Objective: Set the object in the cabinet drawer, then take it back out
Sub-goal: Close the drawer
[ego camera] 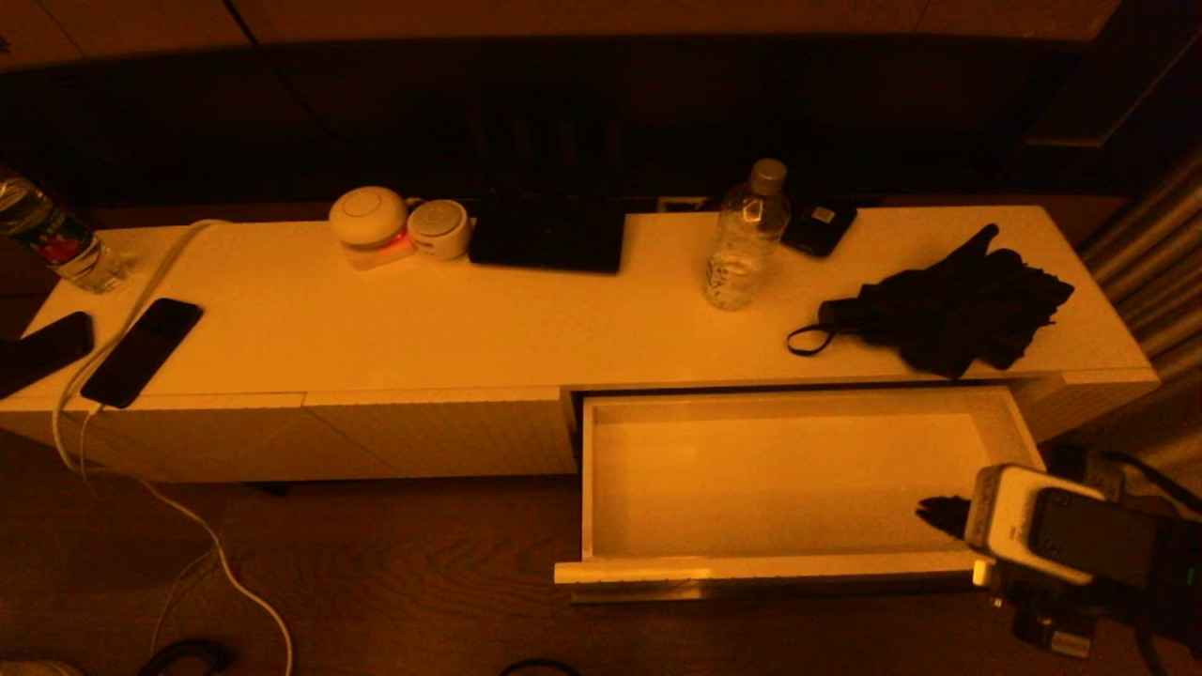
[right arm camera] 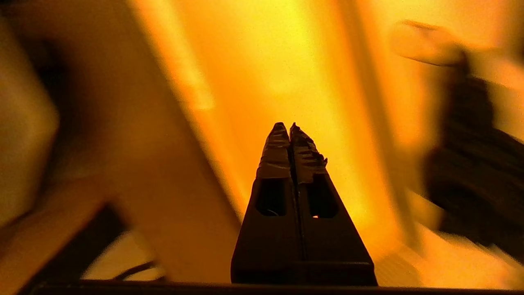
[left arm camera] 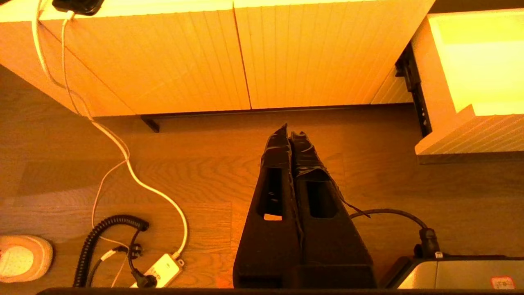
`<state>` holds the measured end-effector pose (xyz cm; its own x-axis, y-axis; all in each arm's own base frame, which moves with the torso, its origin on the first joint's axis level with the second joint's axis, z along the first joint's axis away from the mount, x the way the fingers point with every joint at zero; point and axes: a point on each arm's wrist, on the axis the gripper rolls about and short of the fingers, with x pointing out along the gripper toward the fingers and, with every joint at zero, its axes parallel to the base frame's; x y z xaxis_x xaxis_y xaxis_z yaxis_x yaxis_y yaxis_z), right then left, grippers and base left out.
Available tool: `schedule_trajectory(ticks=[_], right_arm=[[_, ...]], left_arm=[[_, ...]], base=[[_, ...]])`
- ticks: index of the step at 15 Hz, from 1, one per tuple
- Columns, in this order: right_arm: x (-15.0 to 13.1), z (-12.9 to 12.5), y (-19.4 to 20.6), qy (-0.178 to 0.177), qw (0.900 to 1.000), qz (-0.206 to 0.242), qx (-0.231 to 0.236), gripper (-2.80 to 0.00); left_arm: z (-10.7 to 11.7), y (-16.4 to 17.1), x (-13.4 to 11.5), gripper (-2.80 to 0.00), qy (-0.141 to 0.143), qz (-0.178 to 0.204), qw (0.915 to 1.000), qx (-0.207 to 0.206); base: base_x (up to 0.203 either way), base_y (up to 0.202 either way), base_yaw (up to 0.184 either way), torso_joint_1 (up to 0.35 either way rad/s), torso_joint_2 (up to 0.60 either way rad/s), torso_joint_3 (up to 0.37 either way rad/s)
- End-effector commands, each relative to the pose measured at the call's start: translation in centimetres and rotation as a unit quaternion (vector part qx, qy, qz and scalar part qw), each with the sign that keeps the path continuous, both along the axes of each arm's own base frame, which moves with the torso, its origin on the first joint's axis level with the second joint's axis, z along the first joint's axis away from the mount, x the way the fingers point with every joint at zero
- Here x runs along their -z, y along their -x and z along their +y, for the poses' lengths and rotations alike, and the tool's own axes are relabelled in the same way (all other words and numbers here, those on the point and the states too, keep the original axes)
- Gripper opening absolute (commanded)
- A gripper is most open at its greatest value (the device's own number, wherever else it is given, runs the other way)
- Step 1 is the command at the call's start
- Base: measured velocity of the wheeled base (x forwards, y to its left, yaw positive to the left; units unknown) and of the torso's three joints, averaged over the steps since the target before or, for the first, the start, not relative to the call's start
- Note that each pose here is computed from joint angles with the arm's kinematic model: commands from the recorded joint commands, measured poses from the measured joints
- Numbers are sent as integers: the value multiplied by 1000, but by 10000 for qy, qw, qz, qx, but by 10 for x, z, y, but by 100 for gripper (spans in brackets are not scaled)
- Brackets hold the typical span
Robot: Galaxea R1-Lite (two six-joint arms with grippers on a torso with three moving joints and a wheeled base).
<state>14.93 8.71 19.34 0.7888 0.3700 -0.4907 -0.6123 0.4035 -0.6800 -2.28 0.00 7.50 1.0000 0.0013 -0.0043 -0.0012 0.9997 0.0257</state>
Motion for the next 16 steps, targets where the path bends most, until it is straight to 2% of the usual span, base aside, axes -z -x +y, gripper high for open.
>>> schedule_trajectory(ticks=[1,3,5,6,7,12,16], right_arm=[[31,5,-9,128,9954,785,-528,-280],[45,2,-11,232,9890,1116,-944,-280],[62,-7,-15,574,9766,1440,-1493,-280],[69,-11,-16,725,9712,1625,-1586,-280],[74,-14,-15,838,9669,1799,-1604,-280],[99,-23,-12,951,9561,2367,-1444,-280],[106,-23,-18,1002,9530,2502,-1387,-280]], left_arm=[[0,0,0,-280,-2,2,10000,-1],[0,0,0,-280,-2,2,10000,-1],[0,0,0,-280,-2,2,10000,-1],[0,0,0,-280,-2,2,10000,-1],[0,0,0,-280,-2,2,10000,-1],[0,0,0,-280,-2,2,10000,-1],[0,0,0,-280,-2,2,10000,-1]], base=[[0,0,0,0,0,0],[0,0,0,0,0,0],[0,0,0,0,0,0],[0,0,0,0,0,0],[0,0,0,0,0,0],[0,0,0,0,0,0],[0,0,0,0,0,0]])
